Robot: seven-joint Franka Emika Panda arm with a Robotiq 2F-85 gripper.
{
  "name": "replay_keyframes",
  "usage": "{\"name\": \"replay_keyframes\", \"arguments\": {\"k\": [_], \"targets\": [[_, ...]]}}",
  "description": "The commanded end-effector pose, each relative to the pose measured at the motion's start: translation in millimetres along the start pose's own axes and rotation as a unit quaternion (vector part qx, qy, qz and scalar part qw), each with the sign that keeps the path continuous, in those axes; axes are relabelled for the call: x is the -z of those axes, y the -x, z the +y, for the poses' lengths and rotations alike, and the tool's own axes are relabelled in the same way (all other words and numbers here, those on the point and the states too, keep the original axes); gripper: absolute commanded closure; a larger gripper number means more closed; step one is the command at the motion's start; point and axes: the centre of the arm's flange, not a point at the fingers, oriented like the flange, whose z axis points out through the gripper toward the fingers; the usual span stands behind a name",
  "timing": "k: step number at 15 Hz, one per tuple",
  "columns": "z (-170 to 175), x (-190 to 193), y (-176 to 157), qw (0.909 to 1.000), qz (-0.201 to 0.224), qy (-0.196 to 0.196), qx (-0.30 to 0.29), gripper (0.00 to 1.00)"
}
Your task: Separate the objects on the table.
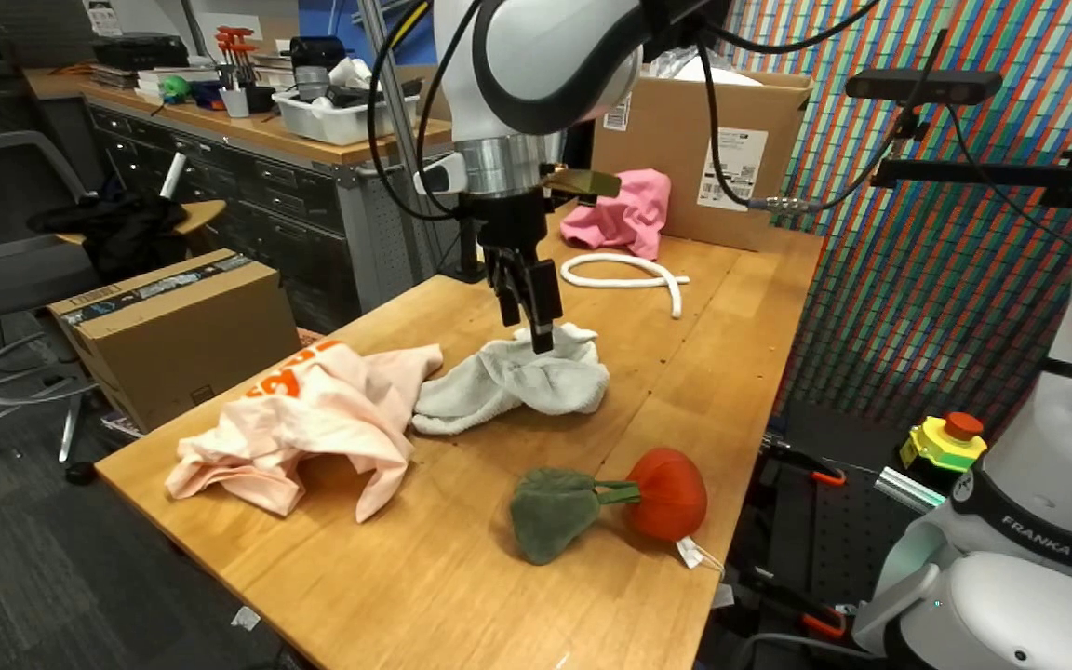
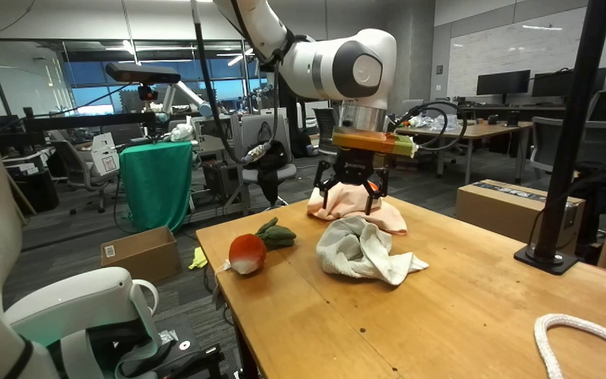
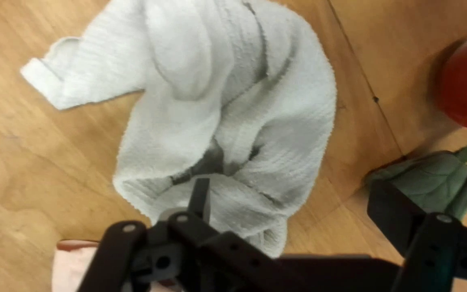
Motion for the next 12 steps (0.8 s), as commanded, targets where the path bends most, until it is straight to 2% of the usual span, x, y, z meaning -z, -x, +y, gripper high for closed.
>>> {"name": "replay_keyframes", "arguments": {"k": [1, 5, 7, 12], "targets": [[14, -22, 4, 0.9975, -0.012, 0.069, 0.003, 0.0], [31, -37, 4, 0.9925, -0.006, 0.122, 0.002, 0.0], [35, -42, 4, 0.9916, 0.001, 0.13, -0.002, 0.0], [42, -54, 3, 0.9932, 0.011, 0.115, -0.013, 0.0]]}}
